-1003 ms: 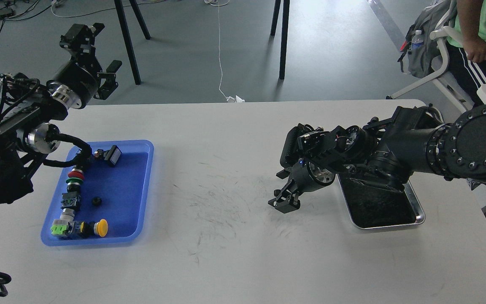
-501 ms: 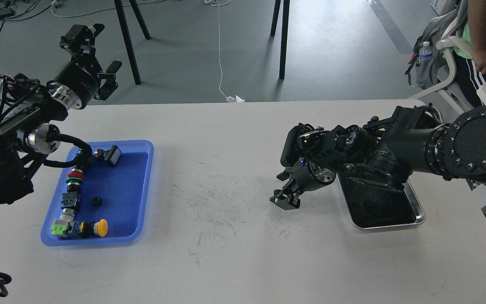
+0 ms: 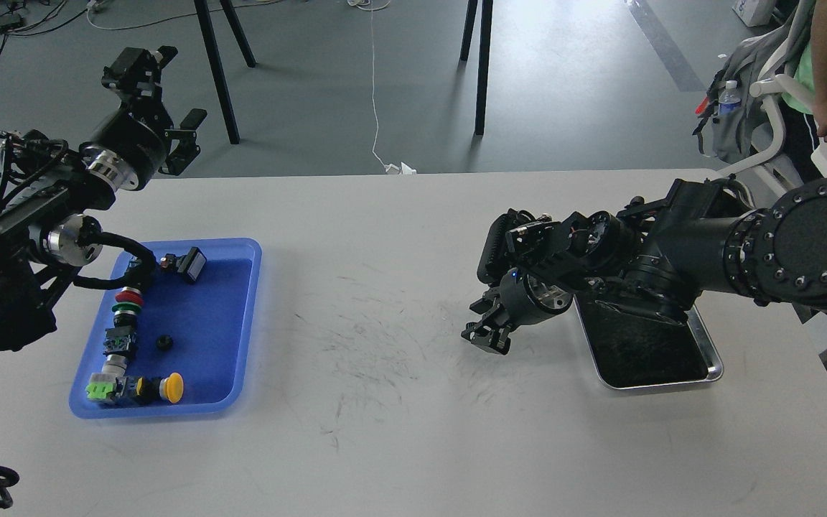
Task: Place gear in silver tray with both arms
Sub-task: 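Close the right gripper on the gear and lift it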
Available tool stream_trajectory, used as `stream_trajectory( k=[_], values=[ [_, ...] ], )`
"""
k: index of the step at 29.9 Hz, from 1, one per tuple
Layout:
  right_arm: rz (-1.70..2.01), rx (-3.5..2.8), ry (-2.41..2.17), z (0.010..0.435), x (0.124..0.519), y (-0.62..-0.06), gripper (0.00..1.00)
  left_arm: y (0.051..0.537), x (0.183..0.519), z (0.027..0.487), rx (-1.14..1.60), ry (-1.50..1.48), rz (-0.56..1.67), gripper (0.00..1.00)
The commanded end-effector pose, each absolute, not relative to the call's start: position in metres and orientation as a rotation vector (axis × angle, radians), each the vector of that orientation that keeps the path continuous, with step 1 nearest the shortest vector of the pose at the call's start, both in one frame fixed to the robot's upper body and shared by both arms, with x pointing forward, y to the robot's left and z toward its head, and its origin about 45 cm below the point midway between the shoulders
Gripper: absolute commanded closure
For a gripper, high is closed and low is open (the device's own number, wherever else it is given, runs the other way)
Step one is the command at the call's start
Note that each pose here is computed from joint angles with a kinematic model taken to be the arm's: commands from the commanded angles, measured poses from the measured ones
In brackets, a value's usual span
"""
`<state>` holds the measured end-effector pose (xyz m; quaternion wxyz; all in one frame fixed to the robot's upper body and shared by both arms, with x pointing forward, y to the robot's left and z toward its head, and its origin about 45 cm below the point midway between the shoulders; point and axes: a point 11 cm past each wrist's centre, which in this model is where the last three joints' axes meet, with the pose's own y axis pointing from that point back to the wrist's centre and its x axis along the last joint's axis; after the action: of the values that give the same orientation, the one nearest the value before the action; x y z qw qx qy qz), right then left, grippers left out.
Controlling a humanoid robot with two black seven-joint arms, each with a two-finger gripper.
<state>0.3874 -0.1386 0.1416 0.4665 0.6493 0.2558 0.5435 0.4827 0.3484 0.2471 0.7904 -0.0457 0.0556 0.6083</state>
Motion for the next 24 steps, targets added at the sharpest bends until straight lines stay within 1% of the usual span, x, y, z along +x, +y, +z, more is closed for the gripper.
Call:
stream_trajectory(
  k=[1,4,8,16,18,20,22,24],
  values=[
    [1.332,1.596,0.628,0.1407,0.3868,-0.1388,0.57,0.3484,0.4827,0.247,-0.098,0.12,1.309,0.02],
    [1.331,1.596,0.63,0.14,0.3863,-0.1391,0.61,0.3486,0.4823,0.2462,-0.097,0.121,1.31,0.02],
    [1.329,1.598,0.63,0.1395,0.3859,-0.1392,0.64,0.3486,0.4823,0.2462,-0.097,0.121,1.31,0.02],
    [1.329,1.602,0.625,0.1392,0.3861,-0.1386,0.8,0.3486,0.4823,0.2462,-0.097,0.121,1.31,0.02],
    [1.331,1.603,0.623,0.139,0.3862,-0.1383,0.86,0.3486,0.4823,0.2462,-0.097,0.121,1.31,0.02],
    [1.334,1.602,0.62,0.1404,0.3871,-0.1376,0.9,0.3486,0.4823,0.2462,-0.097,0.121,1.31,0.01],
    [1.336,1.602,0.619,0.1414,0.3875,-0.1371,0.97,0.3486,0.4823,0.2462,-0.097,0.121,1.31,0.02],
    [1.335,1.604,0.619,0.141,0.3871,-0.1369,0.99,0.3494,0.4822,0.2465,-0.097,0.12,1.311,0.02]
  ],
)
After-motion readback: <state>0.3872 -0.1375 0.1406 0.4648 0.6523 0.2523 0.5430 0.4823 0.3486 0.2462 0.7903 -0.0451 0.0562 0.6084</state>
